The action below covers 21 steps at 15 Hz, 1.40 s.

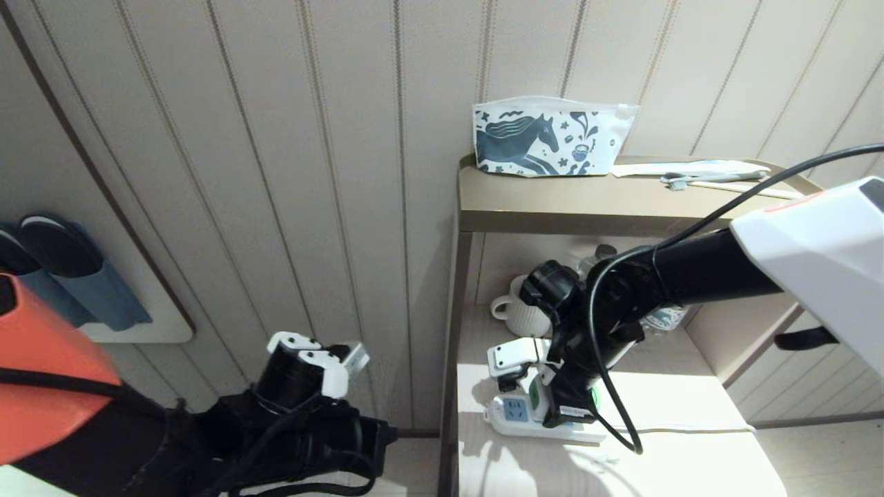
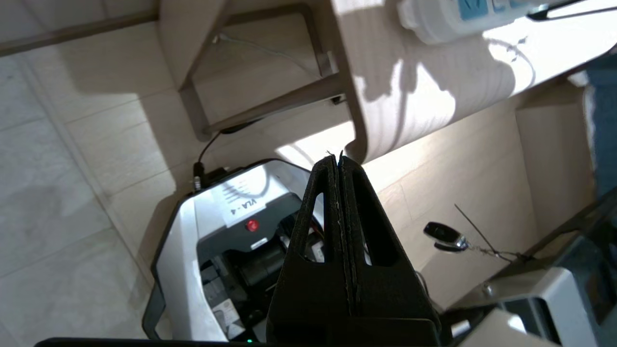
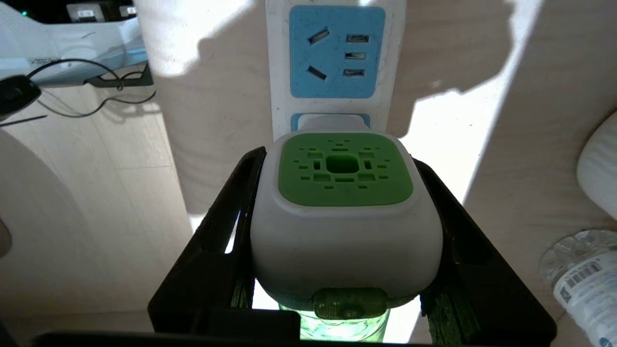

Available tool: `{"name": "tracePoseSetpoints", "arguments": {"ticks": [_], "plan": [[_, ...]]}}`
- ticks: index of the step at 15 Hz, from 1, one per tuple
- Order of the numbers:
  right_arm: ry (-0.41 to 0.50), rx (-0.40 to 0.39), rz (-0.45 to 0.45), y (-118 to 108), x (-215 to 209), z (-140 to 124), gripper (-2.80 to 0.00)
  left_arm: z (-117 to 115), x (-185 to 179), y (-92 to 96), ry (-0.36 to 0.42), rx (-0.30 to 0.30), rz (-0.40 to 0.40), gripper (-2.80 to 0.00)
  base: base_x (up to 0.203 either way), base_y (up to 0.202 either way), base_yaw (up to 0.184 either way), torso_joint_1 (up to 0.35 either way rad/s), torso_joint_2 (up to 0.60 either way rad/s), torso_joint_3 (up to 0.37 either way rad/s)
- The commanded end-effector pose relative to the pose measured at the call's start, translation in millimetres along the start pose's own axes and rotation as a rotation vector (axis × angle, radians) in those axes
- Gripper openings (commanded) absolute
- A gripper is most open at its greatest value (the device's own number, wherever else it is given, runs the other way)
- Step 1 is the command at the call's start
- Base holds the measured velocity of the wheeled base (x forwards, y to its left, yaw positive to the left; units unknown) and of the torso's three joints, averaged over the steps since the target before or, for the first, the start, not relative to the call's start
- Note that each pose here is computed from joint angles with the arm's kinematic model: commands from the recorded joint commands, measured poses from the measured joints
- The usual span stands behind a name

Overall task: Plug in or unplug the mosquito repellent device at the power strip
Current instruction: Hold the socket with your left hand and unplug it with your right hand

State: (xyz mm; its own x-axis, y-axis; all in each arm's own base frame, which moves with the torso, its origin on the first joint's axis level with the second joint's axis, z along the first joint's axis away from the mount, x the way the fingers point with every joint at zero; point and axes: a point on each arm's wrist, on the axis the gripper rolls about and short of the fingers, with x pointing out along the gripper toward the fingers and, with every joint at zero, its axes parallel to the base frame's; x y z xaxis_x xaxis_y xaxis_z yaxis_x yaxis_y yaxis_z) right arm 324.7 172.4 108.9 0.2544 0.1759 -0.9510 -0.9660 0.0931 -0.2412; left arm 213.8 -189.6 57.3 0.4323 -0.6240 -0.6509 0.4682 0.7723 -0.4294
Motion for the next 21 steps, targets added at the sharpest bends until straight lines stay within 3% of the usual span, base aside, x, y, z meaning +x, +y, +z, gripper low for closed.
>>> {"name": "tracePoseSetpoints", "arguments": {"ticks": [1,4,10,15,18,21], "plan": [[-0.005,-0.005,-0.001,-2,7,1,-2.80,-13,38,-17.9,0.026,0.056,0.041,-2.80,0.000,0.000,0.000,0.000,0.00,0.000],[-0.002,-0.002,0.006,-2,13,1,-2.80,-26,50,-49.7,-0.093,0.145,0.012,-2.80,0.000,0.000,0.000,0.000,0.00,0.000],[-0.010,0.005,0.020,-5,19,2,-2.80,-64,48,-91.9,-0.278,0.259,0.084,-2.80,0.000,0.000,0.000,0.000,0.00,0.000],[-0.050,0.026,0.018,-12,22,3,-2.80,-78,84,-104.4,-0.404,0.347,0.170,-2.80,0.000,0.000,0.000,0.000,0.00,0.000],[-0.047,0.033,0.017,-13,22,0,-2.80,-75,106,-110.6,-0.542,0.356,0.275,-2.80,0.000,0.000,0.000,0.000,0.00,0.000],[-0.045,0.036,0.020,-13,23,-1,-2.80,-74,119,-114.7,-0.575,0.357,0.287,-2.80,0.000,0.000,0.000,0.000,0.00,0.000]]}}
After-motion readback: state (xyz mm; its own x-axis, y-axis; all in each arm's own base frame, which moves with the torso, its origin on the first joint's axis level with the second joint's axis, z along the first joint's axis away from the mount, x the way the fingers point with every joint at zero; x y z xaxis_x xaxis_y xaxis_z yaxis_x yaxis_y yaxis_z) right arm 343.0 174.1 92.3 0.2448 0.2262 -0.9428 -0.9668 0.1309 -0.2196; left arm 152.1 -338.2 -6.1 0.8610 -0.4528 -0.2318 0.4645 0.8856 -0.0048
